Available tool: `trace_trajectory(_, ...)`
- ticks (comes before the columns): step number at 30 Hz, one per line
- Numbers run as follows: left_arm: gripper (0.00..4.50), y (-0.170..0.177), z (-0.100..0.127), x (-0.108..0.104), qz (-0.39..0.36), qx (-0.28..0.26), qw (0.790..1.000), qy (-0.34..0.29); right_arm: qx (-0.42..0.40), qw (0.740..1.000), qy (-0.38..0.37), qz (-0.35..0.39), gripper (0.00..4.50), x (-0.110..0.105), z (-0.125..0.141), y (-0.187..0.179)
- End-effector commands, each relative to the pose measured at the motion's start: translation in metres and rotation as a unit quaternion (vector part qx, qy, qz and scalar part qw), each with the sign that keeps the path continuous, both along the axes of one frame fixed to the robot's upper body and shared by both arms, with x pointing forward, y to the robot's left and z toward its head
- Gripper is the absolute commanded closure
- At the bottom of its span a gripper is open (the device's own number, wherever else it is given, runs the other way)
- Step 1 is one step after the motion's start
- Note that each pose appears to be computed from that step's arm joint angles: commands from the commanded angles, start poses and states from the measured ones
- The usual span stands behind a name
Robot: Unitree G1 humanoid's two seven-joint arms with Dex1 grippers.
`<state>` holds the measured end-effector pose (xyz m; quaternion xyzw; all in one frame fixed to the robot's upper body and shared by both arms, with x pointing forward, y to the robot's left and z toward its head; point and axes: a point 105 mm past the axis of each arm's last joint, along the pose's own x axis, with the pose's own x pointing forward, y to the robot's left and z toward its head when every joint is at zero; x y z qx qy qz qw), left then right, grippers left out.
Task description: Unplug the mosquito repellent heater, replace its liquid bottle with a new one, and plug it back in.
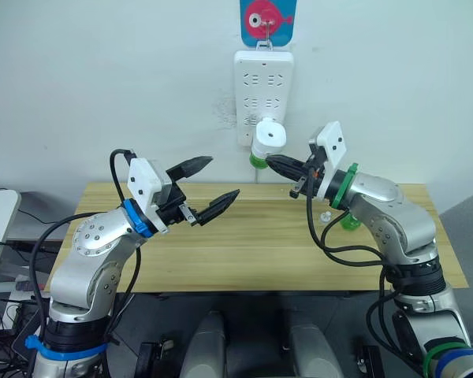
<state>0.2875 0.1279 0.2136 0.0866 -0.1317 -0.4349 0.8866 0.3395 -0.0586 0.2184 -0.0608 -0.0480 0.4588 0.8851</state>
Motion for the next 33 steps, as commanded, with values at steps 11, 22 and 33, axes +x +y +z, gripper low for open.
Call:
trace_trajectory(11,0.0,-0.004,0.007,-0.005,-0.01,-0.014,1.0,-0.007,0.017,0.995,-0.053,-0.083,4.47,0.016,0.021,-0.017)
trace_trajectory(22,0.0,0.019,-0.025,-0.001,-0.009,0.016,0.997,0.08,-0.119,0.982,-0.034,0.141,4.47,-0.064,-0.023,-0.017)
trace_trajectory(33,0.0,0.111,-0.028,0.025,0.095,0.162,0.974,0.13,-0.2,0.977,0.051,0.054,2.55,-0.067,-0.022,-0.147)
